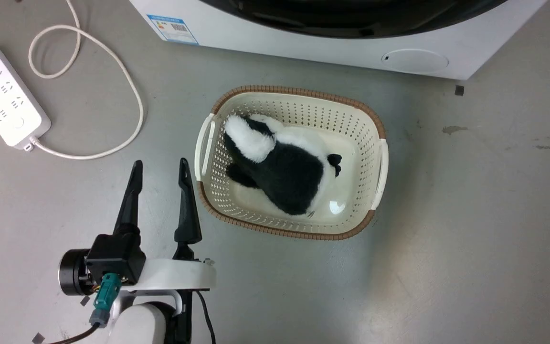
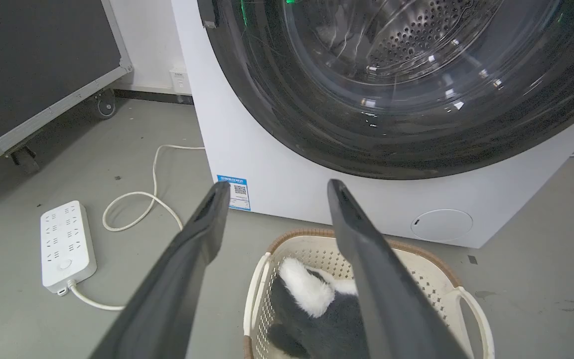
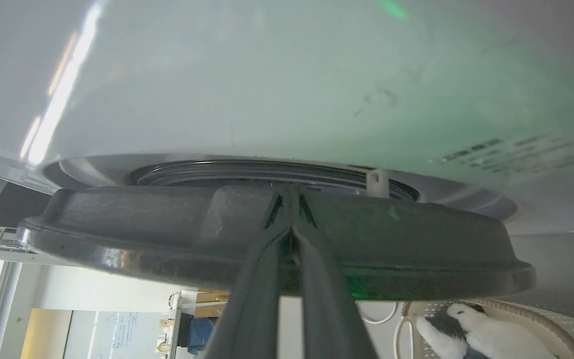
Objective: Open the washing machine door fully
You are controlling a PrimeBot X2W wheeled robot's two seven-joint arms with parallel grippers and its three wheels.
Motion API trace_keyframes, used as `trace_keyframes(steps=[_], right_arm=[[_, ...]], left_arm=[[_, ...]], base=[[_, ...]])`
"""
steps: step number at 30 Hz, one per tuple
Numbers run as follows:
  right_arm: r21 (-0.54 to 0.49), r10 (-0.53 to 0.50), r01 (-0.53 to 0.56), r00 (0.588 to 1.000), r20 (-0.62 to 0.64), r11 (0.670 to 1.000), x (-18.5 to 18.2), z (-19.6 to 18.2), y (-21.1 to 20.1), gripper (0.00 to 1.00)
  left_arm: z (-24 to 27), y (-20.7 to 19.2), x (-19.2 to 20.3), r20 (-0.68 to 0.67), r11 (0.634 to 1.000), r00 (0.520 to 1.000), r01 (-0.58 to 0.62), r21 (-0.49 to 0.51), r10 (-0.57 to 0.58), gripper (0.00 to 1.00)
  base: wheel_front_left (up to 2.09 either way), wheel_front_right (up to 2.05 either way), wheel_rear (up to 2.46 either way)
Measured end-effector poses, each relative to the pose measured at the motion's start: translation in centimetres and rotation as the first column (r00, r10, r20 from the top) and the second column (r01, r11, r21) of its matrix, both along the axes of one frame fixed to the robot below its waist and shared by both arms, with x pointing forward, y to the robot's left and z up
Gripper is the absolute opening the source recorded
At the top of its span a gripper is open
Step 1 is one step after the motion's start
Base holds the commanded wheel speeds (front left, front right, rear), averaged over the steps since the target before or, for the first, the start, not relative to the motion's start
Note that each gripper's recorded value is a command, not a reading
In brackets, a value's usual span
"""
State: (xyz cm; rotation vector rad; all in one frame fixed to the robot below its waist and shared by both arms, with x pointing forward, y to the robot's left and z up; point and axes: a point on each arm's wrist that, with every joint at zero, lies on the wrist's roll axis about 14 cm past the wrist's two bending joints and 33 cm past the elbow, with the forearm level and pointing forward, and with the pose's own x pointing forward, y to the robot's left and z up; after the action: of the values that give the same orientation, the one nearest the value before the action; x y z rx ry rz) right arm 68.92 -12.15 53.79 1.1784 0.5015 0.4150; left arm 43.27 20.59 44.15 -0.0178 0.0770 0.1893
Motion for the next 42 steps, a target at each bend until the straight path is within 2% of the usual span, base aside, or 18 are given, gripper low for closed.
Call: trace_keyframes(steps=[11,14,17,25,36,42], right_arm=[[0.126,0.09,-0.084,0.995,-0.042,0.988,0.9,-0.2,1.0,0.0],[0.141,0.107,-0.099,0.993,-0.05,0.985,0.7,-0.2,1.2,0.0],[0.103,0.127,-0.12,0.99,-0.062,0.987,-0.1,-0.3,1.3,0.0],[0.072,0.174,-0.166,0.976,-0.129,0.983,-4.9,-1.7,2.0,0.0],[0.057,0.247,-0.241,0.957,-0.154,0.969,-11.9,-0.8,2.6,0.0],[0.109,0.319,-0.305,0.934,-0.162,0.946,-14.4,-0.9,4.8,0.0]], left_arm=[[-0.3,0.1,0.3,0.009,1.0,1.0,-0.012,-0.001,0.012,1.0],[-0.3,0.1,0.3,0.01,1.0,1.0,-0.01,-0.003,0.01,1.0],[0.4,0.0,0.3,0.026,1.0,1.0,-0.01,-0.004,0.01,1.0],[3.5,0.5,-0.6,0.102,1.0,0.994,-0.023,-0.002,0.024,1.0],[6.5,-0.2,-2.8,0.171,1.0,0.985,0.007,-0.022,-0.003,1.0],[7.2,-0.7,-3.7,0.187,0.999,0.982,0.025,-0.029,-0.02,1.0]], base=[[0.0,0.0,0.0],[0.0,0.0,0.0],[0.0,0.0,0.0],[0.0,0.0,0.0],[0.0,0.0,0.0],[0.0,0.0,0.0]])
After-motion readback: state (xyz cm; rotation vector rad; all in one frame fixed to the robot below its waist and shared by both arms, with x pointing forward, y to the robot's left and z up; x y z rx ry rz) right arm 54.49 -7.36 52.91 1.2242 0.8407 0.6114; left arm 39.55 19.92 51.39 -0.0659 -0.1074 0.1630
